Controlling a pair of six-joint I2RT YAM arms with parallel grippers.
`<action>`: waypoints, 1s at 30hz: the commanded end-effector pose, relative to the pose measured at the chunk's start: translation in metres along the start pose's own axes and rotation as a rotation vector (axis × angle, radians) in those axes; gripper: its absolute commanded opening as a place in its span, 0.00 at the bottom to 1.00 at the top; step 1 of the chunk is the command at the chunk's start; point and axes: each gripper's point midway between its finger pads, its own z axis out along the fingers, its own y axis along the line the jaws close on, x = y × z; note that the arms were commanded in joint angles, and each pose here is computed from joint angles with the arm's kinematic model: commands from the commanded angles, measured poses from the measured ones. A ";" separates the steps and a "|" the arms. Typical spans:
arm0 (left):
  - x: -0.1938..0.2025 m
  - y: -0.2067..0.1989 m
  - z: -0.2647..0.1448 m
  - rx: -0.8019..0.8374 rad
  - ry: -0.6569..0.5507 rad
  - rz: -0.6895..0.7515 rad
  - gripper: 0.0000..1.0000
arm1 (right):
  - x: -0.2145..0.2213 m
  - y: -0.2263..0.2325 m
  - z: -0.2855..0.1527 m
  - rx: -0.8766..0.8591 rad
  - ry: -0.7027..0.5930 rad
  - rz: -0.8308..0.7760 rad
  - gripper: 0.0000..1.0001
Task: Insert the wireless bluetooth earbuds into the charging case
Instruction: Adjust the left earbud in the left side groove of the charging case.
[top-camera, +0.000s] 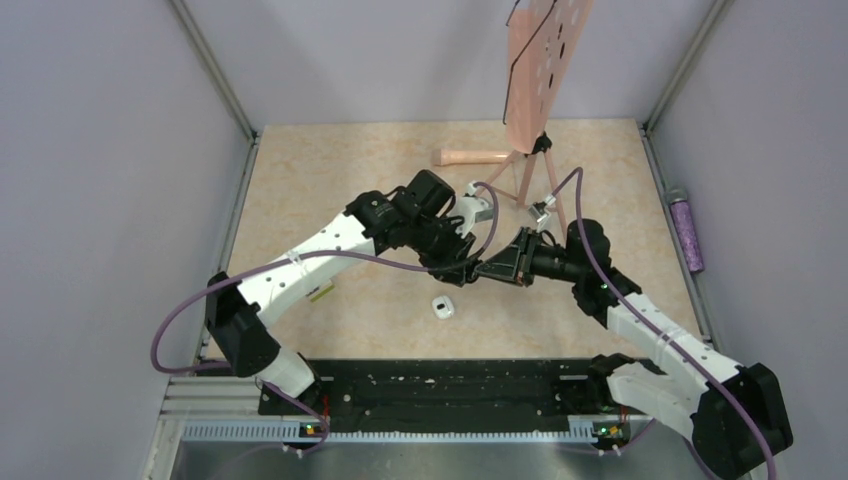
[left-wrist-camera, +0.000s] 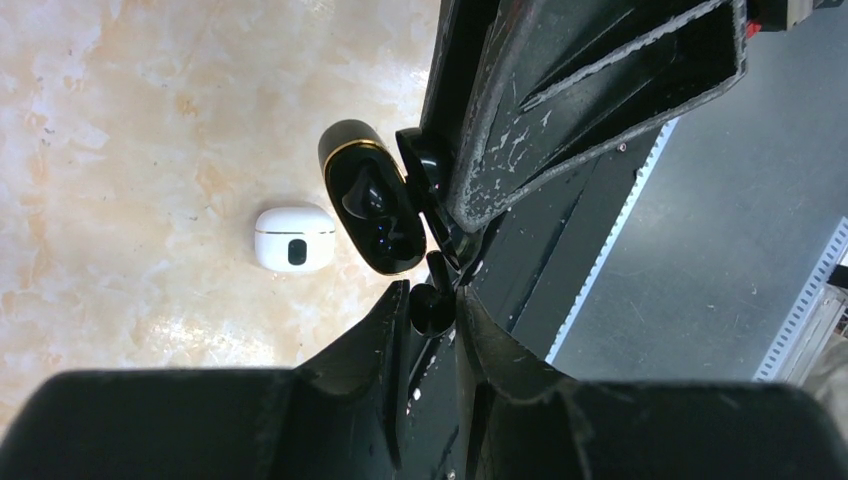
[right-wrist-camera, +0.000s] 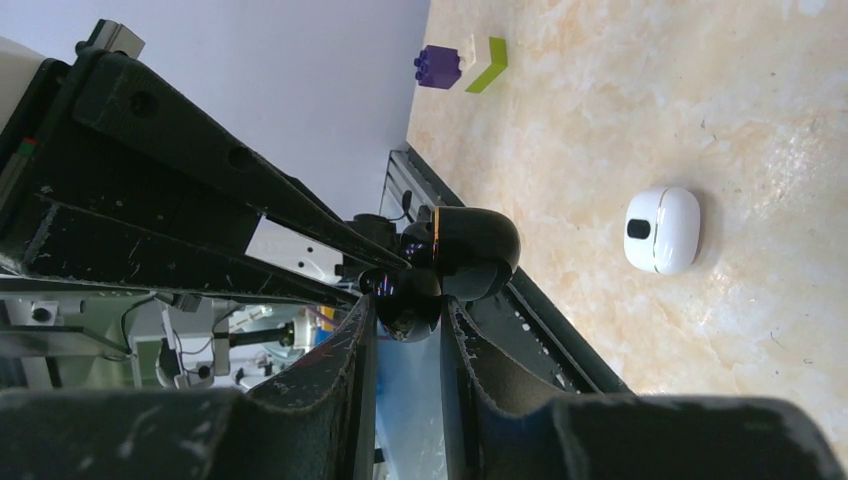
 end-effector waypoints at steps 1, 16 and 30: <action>-0.012 -0.007 -0.005 0.018 -0.019 0.020 0.00 | -0.014 0.023 -0.005 -0.035 -0.039 -0.091 0.00; -0.023 -0.004 -0.012 -0.029 -0.066 0.006 0.00 | -0.012 0.021 -0.006 -0.036 -0.032 -0.092 0.00; -0.018 0.003 -0.008 -0.055 -0.044 -0.010 0.00 | -0.012 0.021 -0.006 -0.041 -0.037 -0.089 0.00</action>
